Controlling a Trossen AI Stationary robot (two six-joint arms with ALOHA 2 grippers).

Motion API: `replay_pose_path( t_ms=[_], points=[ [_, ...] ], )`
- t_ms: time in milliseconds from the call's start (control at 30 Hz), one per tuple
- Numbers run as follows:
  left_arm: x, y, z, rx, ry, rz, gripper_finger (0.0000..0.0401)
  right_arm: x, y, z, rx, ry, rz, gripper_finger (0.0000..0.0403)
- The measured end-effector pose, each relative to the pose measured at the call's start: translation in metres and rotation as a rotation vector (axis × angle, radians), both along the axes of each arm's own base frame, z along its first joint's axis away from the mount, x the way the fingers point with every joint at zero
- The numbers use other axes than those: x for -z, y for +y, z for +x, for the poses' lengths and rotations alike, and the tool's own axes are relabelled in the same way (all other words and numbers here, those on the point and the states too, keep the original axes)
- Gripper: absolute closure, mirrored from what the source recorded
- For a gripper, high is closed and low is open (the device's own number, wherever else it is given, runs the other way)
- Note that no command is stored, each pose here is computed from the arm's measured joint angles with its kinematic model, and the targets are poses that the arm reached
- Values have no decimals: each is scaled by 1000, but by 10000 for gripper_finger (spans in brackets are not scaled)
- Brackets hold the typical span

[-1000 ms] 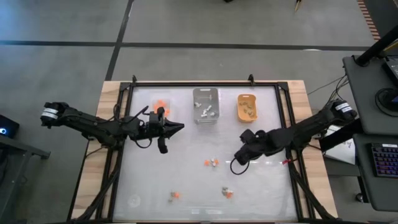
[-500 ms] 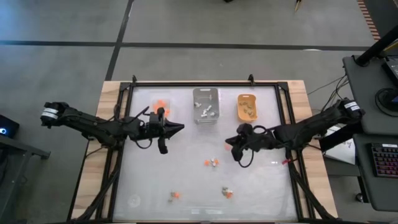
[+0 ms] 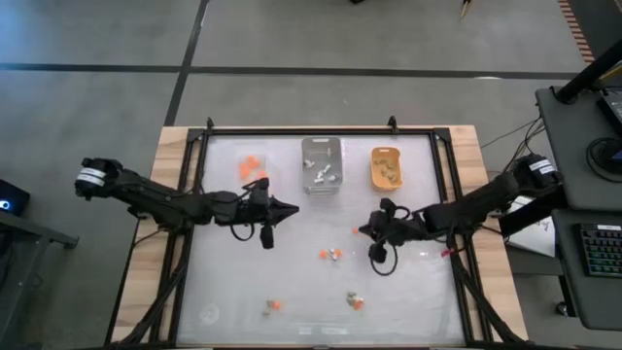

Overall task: Sort Halloween decoration
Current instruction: Put the orange spider toy into the transparent white bin

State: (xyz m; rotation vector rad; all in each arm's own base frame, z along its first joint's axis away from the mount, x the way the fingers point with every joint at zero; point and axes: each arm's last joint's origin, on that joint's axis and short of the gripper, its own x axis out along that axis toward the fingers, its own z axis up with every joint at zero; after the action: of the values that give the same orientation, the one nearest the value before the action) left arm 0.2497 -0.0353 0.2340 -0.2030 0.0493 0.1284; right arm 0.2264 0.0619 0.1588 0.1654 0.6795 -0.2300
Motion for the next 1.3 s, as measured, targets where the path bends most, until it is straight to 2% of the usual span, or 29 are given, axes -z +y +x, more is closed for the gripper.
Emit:
replay_pose_path(
  t_ms=[200, 367, 467, 600, 867, 1033, 1167, 1300],
  points=[
    [2, -2, 6, 2, -44, -8, 401, 24, -3, -10, -138, -150, -141, 394],
    [0, -2, 5, 2, -52, -9, 401, 37, -11, -23, -70, -152, -157, 393],
    [-2, -1, 5, -4, -69, -12, 401, 40, -12, -24, -70, -142, -161, 379],
    [-4, -1, 5, -9, -94, -11, 401, 42, -10, -20, -71, -127, -153, 337],
    [-6, -1, 5, -10, -113, -11, 401, 61, -4, 0, -78, -31, -174, 221],
    [-6, -1, 5, -10, -117, -18, 401, 71, -3, 7, -63, 3, -176, 180],
    [-7, -1, 5, -10, -121, -19, 401, 78, -4, 7, -35, 19, -152, 178],
    [-7, -1, 5, -10, -121, -21, 401, 80, -4, 6, -40, 30, -146, 202]
  ],
)
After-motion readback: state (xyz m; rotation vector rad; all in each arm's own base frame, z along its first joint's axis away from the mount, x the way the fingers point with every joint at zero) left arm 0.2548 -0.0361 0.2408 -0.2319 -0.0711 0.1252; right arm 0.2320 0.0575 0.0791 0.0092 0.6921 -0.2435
